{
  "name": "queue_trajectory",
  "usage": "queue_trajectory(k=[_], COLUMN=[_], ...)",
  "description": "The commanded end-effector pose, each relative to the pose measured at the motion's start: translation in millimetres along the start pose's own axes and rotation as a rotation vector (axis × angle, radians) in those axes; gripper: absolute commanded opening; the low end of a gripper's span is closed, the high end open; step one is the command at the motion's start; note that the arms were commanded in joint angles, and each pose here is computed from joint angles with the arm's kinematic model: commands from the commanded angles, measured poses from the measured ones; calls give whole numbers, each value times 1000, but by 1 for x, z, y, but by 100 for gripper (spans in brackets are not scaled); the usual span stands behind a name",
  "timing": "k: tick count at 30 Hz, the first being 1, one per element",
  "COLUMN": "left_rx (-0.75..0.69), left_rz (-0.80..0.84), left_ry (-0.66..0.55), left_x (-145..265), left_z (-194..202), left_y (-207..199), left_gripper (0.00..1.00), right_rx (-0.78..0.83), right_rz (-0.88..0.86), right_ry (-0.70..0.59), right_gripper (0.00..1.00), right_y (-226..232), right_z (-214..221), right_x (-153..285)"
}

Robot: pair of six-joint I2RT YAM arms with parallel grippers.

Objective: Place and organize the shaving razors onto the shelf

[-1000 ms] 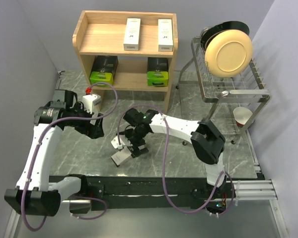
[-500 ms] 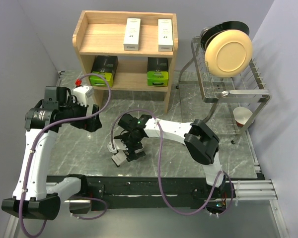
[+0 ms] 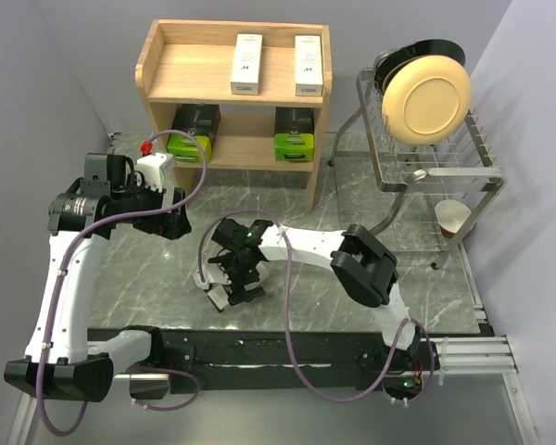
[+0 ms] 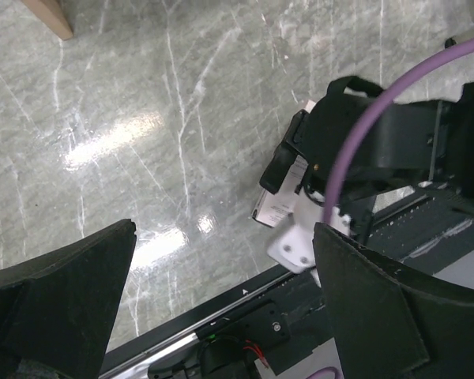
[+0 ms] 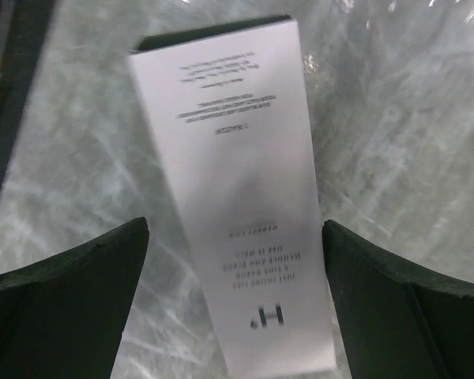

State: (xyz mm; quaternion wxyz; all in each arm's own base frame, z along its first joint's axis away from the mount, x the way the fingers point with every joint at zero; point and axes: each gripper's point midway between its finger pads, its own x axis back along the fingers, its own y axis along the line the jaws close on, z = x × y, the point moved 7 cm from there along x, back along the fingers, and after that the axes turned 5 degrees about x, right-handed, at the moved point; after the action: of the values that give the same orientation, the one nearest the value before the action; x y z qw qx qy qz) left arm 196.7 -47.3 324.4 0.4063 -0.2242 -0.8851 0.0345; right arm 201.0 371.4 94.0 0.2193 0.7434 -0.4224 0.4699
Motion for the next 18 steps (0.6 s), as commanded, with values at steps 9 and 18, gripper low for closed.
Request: queue_trajectory(k=[9,18], left_rx=[25,168], left_rz=[-108,-253], left_ry=[-116,-119], left_x=[6,2], left_z=[-16,-13], left_y=[8,24], left_gripper=[100,99], right_rx=[-741,-1526], right_rz=[465,315], right_ry=[18,-46], right_gripper=[74,59], right_y=[-63,-22], right_z=[-4,-3], right_x=[17,-4])
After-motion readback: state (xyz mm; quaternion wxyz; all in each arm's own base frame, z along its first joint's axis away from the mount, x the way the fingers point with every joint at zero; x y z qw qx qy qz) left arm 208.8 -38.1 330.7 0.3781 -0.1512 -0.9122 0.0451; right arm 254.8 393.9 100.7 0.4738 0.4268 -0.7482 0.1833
